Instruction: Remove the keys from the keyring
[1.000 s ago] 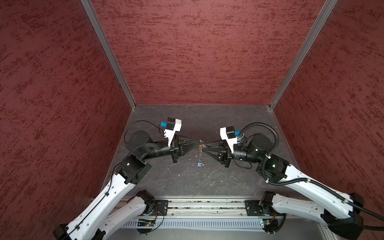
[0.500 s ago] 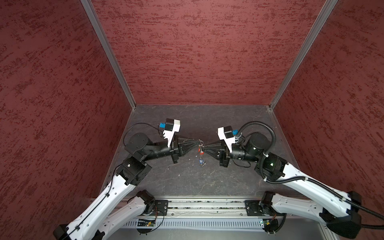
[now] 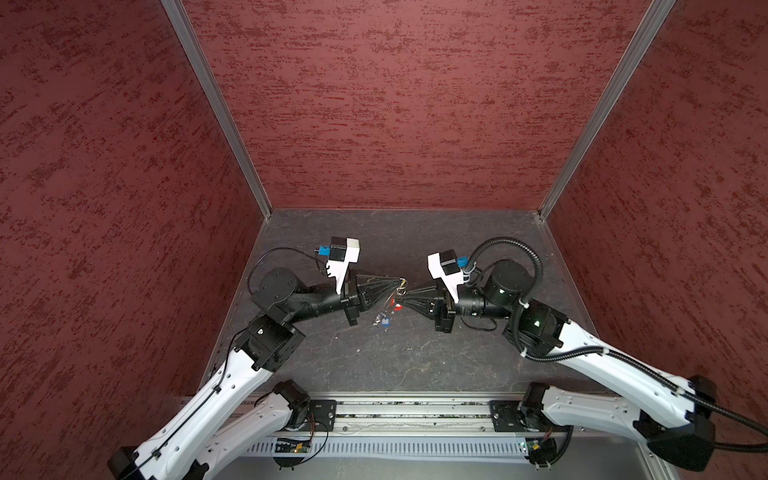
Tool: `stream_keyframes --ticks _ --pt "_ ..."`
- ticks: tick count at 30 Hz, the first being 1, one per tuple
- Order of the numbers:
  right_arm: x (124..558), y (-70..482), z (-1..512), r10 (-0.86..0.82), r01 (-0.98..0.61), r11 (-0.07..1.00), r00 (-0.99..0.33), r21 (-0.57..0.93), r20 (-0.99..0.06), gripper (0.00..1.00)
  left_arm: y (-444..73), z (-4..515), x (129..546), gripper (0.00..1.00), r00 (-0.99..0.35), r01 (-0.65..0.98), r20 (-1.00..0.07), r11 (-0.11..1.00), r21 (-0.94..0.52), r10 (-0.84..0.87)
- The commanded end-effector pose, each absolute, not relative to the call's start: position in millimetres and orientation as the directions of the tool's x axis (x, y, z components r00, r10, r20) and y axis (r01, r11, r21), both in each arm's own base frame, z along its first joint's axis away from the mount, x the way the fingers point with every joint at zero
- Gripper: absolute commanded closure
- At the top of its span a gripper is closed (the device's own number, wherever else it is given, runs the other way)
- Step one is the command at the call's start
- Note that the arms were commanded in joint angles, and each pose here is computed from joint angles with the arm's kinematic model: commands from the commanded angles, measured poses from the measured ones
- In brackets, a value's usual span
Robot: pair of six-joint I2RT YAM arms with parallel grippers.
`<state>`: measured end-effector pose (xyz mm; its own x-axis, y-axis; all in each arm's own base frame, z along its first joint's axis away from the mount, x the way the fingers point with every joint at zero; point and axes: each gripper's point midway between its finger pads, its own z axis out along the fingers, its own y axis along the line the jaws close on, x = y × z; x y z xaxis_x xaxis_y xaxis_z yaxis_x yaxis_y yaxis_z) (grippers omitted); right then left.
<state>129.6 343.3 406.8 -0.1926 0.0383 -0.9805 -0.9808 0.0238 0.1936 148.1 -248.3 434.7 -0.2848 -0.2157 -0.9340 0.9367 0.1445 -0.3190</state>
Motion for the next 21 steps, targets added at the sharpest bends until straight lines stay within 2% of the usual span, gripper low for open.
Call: stream_keyframes --ticks 1,21 --pt "122.0 343.1 431.8 0.093 -0.991 -0.027 -0.135 0.133 -0.987 1.00 -245.7 440.7 150.1 1.00 -0.251 0.941 -0.936 0.164 -0.296 -0.248" --pt "126.8 361.4 421.3 0.028 -0.988 -0.052 -0.147 0.146 -0.989 1.00 -248.2 430.8 156.8 1.00 -0.249 0.934 -0.941 0.200 -0.295 -0.228"
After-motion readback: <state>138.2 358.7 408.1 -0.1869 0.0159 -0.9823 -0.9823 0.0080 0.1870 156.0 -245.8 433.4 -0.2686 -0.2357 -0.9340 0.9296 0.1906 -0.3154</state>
